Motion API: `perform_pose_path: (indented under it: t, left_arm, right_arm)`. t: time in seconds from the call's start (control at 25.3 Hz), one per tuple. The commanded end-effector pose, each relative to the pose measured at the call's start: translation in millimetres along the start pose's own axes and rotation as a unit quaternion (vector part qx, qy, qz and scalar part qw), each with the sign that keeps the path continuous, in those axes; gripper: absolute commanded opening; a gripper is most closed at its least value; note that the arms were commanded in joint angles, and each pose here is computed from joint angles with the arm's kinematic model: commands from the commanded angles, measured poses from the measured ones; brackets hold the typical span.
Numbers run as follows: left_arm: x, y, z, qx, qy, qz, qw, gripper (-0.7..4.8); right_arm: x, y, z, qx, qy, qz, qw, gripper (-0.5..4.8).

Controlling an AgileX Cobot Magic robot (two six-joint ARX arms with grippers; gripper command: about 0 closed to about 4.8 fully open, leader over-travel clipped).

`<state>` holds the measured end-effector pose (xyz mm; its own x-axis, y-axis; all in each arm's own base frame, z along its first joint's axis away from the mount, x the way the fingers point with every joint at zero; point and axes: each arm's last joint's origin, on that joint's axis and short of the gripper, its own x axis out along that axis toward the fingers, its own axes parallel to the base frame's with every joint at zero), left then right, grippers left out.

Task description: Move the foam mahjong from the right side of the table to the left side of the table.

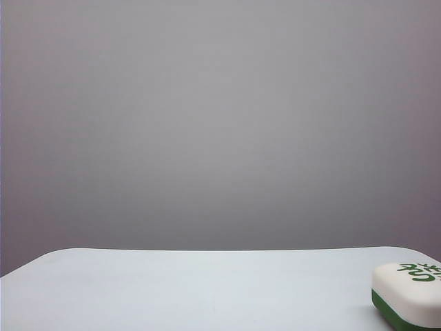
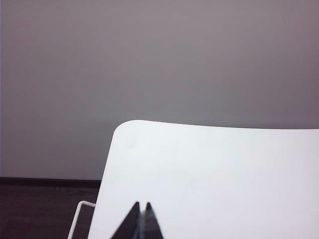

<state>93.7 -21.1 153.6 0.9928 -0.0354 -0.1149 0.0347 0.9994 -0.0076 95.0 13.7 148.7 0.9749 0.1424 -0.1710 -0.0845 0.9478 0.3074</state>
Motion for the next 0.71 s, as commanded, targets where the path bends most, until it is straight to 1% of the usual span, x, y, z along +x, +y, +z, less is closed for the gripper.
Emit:
perform_pose_path:
  t: [0.04,0.24,0.32,0.4,0.51,0.59,0.63,0.67,0.71]
  left_arm:
    - [0,-0.1,1,0.001,-0.005,-0.002,1.000,-0.02]
    - [0,-0.1,1,0.001,-0.005,-0.002,1.000,-0.02]
    - [-1,-0.4,5,-0.004,-0.013,-0.009,1.000,-0.05]
    - [-6,0.2,23,-0.007,-0.037,-0.013,0.999,-0.05]
    - [-12,2.8,40,-0.014,-0.059,0.017,0.998,-0.05]
    - [-12,3.2,46,-0.015,-0.061,0.025,0.998,-0.05]
    - [-12,3.2,50,-0.012,-0.060,0.029,0.998,-0.05]
    - [-12,3.0,55,-0.002,-0.057,0.029,0.998,-0.05]
    - [-11,2.2,63,0.022,-0.049,0.030,0.998,-0.05]
  right_arm:
    - [1,0,0,-0.002,-0.006,0.000,1.000,-0.05]
    - [1,0,0,-0.002,-0.005,0.000,1.000,-0.05]
    - [1,0,0,-0.002,-0.006,0.000,1.000,-0.05]
    - [0,1,2,-0.002,-0.014,0.002,1.000,-0.05]
    - [0,0,4,-0.001,-0.030,-0.018,0.999,-0.05]
    - [-1,1,7,0.004,-0.033,-0.018,0.999,-0.05]
    - [-1,1,10,0.010,-0.035,-0.018,0.999,-0.05]
    - [-2,2,13,0.011,-0.035,-0.018,0.999,-0.05]
    - [-2,4,18,0.011,-0.035,-0.026,0.999,-0.05]
